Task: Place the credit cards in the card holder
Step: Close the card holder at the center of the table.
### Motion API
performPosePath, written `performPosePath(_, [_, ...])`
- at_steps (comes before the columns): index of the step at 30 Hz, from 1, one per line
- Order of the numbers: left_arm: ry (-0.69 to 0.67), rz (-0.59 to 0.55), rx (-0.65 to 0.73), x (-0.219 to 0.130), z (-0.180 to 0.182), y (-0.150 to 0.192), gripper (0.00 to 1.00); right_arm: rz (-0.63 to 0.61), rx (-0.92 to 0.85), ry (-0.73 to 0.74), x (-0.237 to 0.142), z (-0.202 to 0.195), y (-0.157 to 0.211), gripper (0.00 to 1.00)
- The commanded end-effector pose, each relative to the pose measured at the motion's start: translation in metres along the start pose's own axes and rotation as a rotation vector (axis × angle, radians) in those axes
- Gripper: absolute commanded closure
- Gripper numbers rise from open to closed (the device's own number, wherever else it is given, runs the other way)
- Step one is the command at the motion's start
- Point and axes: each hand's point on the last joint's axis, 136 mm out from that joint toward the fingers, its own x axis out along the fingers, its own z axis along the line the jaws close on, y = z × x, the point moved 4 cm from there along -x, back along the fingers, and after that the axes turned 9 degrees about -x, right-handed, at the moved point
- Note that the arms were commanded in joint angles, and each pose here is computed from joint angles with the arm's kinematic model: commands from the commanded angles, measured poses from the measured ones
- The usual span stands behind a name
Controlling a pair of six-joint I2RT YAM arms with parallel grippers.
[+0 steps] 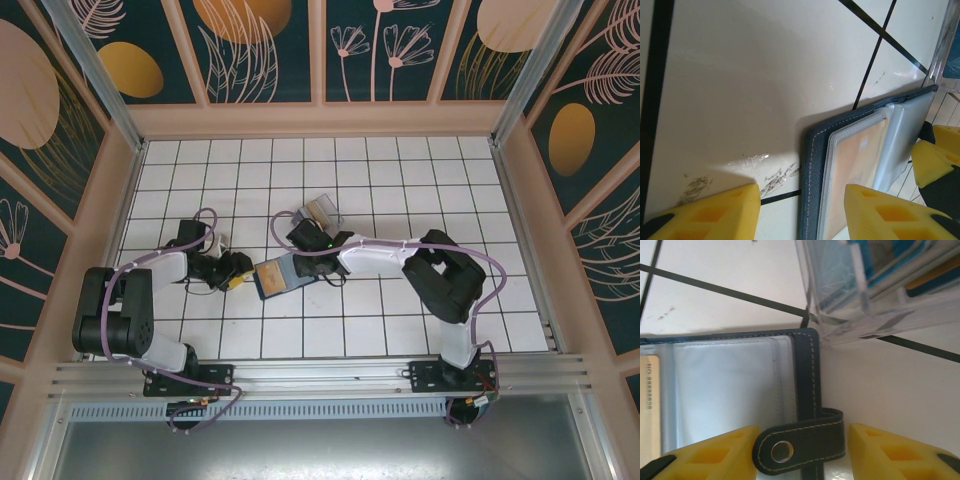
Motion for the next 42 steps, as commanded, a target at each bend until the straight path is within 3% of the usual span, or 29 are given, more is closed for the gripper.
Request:
performPosePath(1, [0.001,0.061,-0.018,0.004,0.007,0.015,0.51,-0.002,0.015,0.059,-0.007,-0.005,-0.002,0.51])
performPosePath(9, [0.003,0.054,-0.010,0.002,0.006,0.016,0.54,-0.043,0.032,0.010,-0.024,-0.006,-0.006,0.60])
performPosePath(11, [0.012,0.071,-0.013,0.004,0.004,0.018,0.60,-0.053,0.032,-0.021,-0.026,-0.004,-0.008,0.61])
performPosePath(18, [0.014,0.084,0.005,0.008,-0.001,0.022,0.59,-0.034,0.069,-0.118,-0.016,-0.004,-0.004,0.93])
performPosePath(21, [0.010,0.073,-0.003,0.009,0.000,0.021,0.57,-0.024,0.080,-0.120,-0.015,-0.005,-0.003,0.98])
performPosePath(28, [-0.024,0.035,-0.002,0.008,0.001,0.015,0.52,-0.056,0.097,-0.129,-0.028,-0.010,-0.005,1.00])
performPosePath(31, [-0.031,0.040,-0.010,0.011,0.002,0.014,0.53,-0.044,0.118,-0.214,-0.026,-0.010,-0.001,1.00])
performPosePath(35, [-0.027,0.043,-0.018,0.013,0.002,0.017,0.61,-0.002,0.128,-0.361,-0.018,0.000,0.008,1.00])
performPosePath(42, [0.040,0.040,0.009,0.006,-0.018,0.014,0.72,0.037,0.113,-0.495,-0.012,0.028,0.015,1.00])
